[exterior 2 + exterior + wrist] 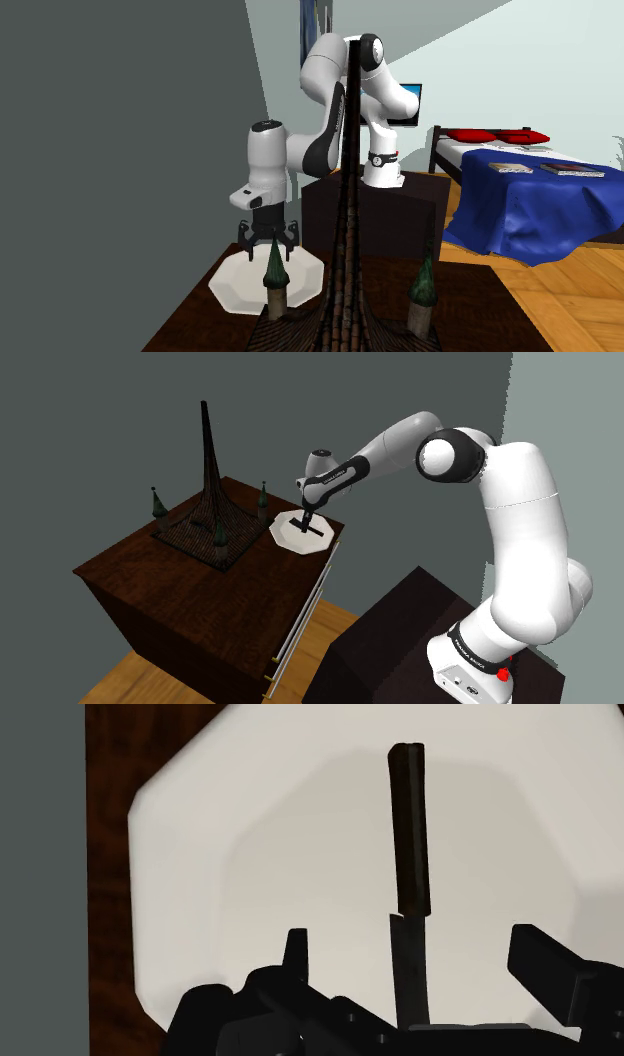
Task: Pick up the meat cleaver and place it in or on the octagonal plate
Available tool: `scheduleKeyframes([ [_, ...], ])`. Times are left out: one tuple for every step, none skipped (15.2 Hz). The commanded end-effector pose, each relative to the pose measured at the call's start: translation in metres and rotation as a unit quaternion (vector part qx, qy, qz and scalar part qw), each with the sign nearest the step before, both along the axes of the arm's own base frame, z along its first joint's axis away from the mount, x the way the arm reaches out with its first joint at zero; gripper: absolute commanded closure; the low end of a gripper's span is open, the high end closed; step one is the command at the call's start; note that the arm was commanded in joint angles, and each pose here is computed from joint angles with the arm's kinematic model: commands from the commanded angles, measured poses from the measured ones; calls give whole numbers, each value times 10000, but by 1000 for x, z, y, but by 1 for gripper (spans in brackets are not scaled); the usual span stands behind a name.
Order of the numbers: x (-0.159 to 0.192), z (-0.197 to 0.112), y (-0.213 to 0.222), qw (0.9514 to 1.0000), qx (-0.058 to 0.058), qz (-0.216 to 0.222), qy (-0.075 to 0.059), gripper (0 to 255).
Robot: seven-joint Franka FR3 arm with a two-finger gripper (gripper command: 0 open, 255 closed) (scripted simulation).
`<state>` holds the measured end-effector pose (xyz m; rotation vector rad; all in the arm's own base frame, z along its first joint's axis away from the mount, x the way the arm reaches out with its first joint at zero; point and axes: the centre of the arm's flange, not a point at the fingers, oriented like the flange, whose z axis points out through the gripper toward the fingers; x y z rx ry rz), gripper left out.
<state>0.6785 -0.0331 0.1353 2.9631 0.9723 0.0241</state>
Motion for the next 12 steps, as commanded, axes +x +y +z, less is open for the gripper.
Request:
scheduleKeyframes([
  [0, 13, 0, 10000, 0, 0, 0, 0],
  [-1, 26, 0, 10000, 0, 0, 0, 0],
  [-1, 40, 1, 10000, 0, 0, 0, 0],
  [-1, 50, 1, 10000, 0, 0, 0, 0],
  [-1, 50, 1, 10000, 0, 0, 0, 0],
  [-1, 50, 1, 10000, 0, 0, 0, 0],
  [-1, 50, 1, 10000, 0, 0, 0, 0],
  [-1, 50, 1, 10000, 0, 0, 0, 0],
  [-1, 50, 1, 10000, 0, 0, 0, 0],
  [-1, 50, 1, 10000, 0, 0, 0, 0],
  [-1, 50, 1, 10000, 0, 0, 0, 0],
  [-1, 50, 1, 10000, 0, 0, 0, 0],
])
